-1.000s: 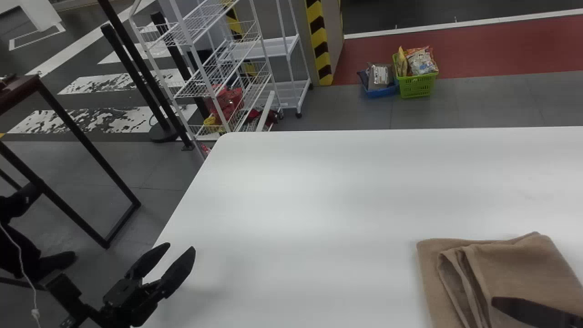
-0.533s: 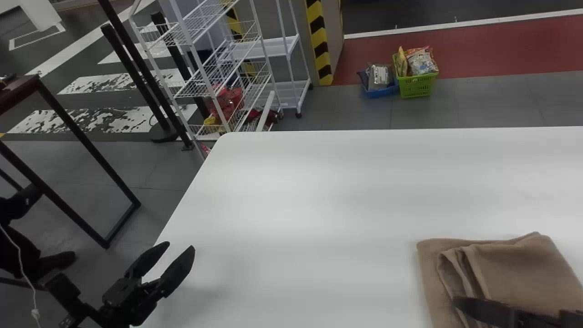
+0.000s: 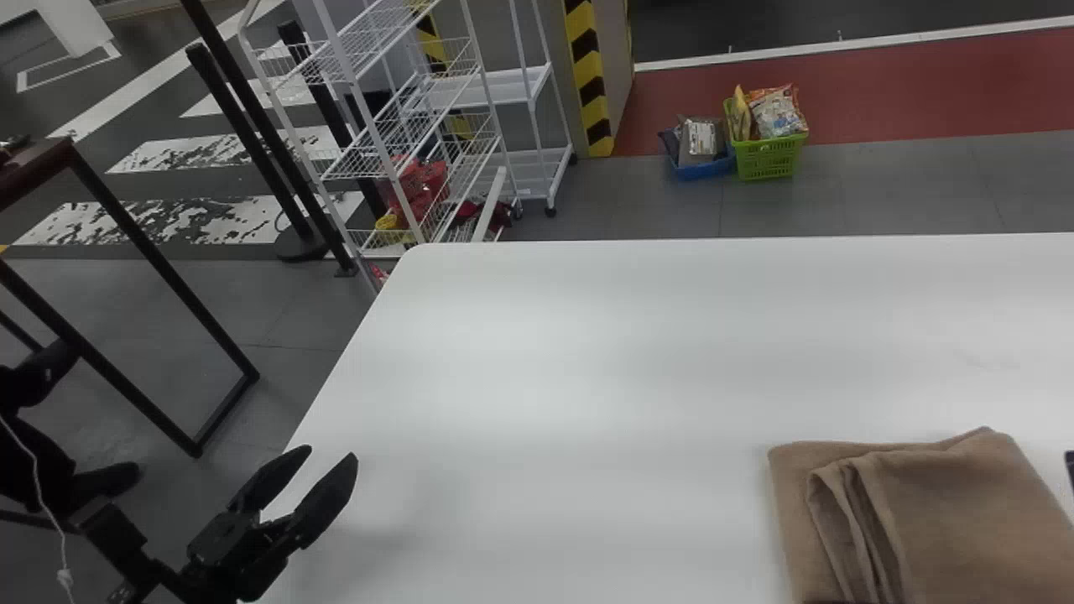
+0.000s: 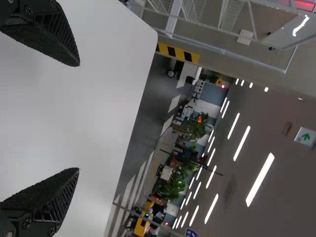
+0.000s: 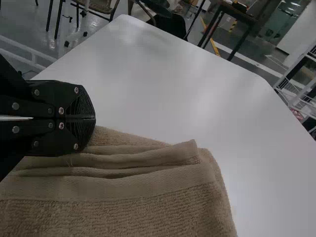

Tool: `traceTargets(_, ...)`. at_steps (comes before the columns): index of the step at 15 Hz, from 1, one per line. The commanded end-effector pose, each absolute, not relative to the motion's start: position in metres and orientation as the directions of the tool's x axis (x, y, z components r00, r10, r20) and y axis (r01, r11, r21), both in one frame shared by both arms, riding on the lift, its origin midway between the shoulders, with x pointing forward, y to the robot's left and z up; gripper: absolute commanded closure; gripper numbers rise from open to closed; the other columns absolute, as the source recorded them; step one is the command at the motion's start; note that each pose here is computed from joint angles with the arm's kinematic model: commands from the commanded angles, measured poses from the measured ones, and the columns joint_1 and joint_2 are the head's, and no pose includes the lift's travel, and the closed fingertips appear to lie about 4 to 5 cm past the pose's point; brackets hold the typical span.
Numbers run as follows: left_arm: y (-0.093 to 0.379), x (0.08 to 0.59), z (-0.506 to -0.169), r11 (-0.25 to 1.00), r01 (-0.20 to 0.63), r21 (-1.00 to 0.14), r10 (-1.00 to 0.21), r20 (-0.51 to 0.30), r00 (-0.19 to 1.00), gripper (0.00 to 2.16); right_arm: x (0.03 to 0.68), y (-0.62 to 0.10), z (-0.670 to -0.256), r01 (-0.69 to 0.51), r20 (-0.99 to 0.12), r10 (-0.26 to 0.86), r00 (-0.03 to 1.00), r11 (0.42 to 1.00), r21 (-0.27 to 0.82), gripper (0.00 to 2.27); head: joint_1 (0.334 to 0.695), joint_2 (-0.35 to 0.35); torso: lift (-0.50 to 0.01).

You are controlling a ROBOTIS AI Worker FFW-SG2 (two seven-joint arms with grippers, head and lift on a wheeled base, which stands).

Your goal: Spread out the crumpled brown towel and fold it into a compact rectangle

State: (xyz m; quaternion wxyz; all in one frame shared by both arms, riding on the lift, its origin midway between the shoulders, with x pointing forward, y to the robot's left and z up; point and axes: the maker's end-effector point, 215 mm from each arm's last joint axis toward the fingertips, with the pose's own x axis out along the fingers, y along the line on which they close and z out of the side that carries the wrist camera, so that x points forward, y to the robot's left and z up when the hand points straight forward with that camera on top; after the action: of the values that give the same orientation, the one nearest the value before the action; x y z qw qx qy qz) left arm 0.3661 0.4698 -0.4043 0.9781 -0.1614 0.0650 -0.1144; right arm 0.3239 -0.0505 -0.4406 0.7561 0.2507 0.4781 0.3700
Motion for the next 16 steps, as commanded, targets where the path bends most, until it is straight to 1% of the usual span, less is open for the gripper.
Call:
traceTargets(1,0.47,0.366,-0.406,0.921,0.202,-0.333,-0.245,-0.093,0.965,0.05,0.326,-0.071,-0.438,-0.28,-0.558,0.775,0.295,0.629,0.725,2.08,0.695,0.35,-0.127)
traceTargets(9,0.469,0.366,-0.407,0.92,0.203,-0.335,-0.247,-0.094,0.964,0.05,0.347,-0.132,-0.441,-0.199,-0.598,0.693,0.403,0.704,0.681,2.08,0.695,0.35,-0.127)
traceTargets(13,0.468,0.366,-0.407,0.92,0.205,-0.335,-0.249,-0.094,0.964,0.05,0.364,-0.181,-0.435,-0.139,-0.616,0.619,0.487,0.752,0.644,2.07,0.695,0.35,-0.127)
traceTargets(16,0.467,0.368,-0.408,0.919,0.206,-0.336,-0.25,-0.095,0.963,0.05,0.38,-0.23,-0.427,-0.087,-0.636,0.536,0.555,0.798,0.596,2.07,0.695,0.35,-0.127)
